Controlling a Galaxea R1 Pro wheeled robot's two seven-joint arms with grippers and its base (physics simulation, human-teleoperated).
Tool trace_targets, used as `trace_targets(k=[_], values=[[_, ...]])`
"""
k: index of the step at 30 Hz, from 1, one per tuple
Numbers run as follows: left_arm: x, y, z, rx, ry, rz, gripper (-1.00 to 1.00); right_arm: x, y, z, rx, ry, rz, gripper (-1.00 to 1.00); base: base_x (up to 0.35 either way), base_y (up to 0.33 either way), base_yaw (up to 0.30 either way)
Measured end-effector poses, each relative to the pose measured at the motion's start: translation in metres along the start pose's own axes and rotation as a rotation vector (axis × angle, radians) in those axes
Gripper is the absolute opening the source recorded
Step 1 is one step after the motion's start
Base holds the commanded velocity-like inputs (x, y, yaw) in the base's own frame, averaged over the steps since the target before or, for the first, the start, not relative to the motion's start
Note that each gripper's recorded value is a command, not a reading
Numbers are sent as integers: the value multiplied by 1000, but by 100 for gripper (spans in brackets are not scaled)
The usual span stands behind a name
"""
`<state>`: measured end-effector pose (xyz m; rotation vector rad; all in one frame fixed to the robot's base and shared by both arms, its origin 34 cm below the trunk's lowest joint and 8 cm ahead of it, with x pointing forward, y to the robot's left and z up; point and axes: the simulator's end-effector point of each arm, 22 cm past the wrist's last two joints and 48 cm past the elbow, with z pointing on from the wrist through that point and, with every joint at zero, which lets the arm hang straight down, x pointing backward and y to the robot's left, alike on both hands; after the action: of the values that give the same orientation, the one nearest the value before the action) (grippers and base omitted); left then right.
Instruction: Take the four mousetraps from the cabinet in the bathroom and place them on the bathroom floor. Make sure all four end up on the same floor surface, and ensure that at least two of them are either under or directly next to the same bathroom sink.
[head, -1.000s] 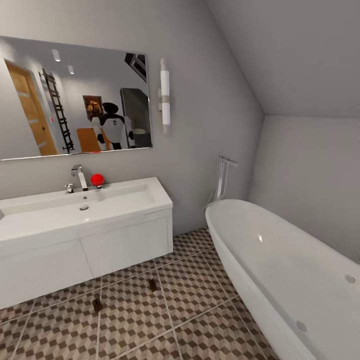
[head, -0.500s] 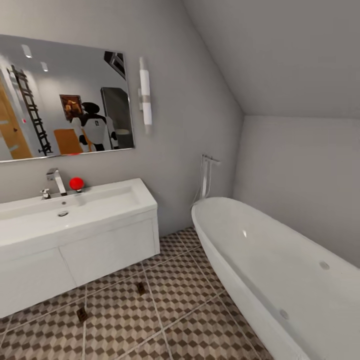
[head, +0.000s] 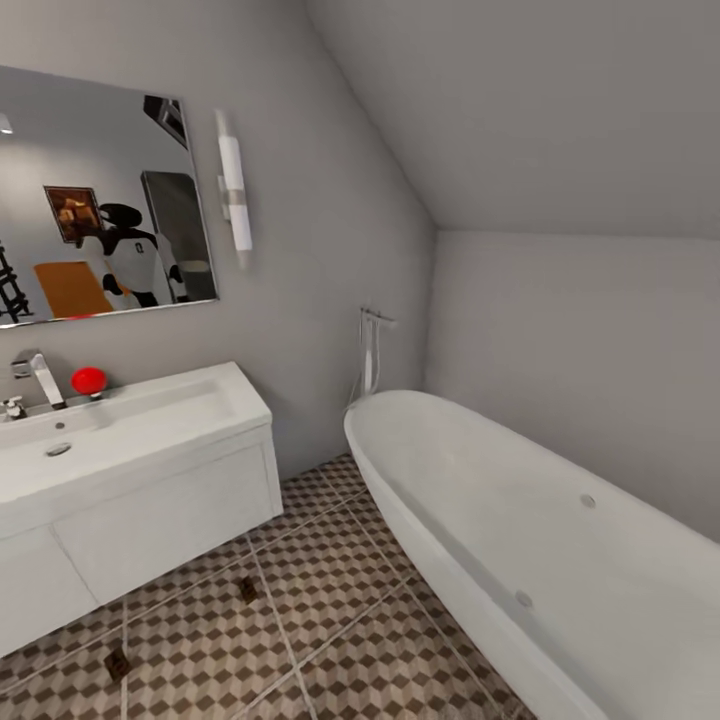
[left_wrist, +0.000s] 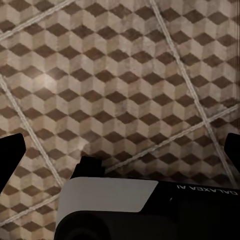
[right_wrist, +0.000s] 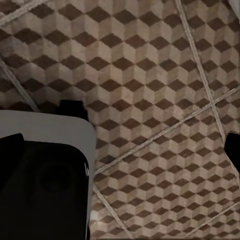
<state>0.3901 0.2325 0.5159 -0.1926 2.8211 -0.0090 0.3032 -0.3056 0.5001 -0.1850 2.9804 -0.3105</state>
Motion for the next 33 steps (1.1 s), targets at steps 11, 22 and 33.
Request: trace_targets(k=[11,22,33], values=[[0,0,0,1,0,1,100,0,9,0,-38,1,2,100,0,0,-296],[0,-1,0,1,0,2,100,0,14,-1,-50,1,3,100,0,0,-296],[0,-1,0,1,0,1,100,1,17,-1,-61,5,25,100,0,0,-296]])
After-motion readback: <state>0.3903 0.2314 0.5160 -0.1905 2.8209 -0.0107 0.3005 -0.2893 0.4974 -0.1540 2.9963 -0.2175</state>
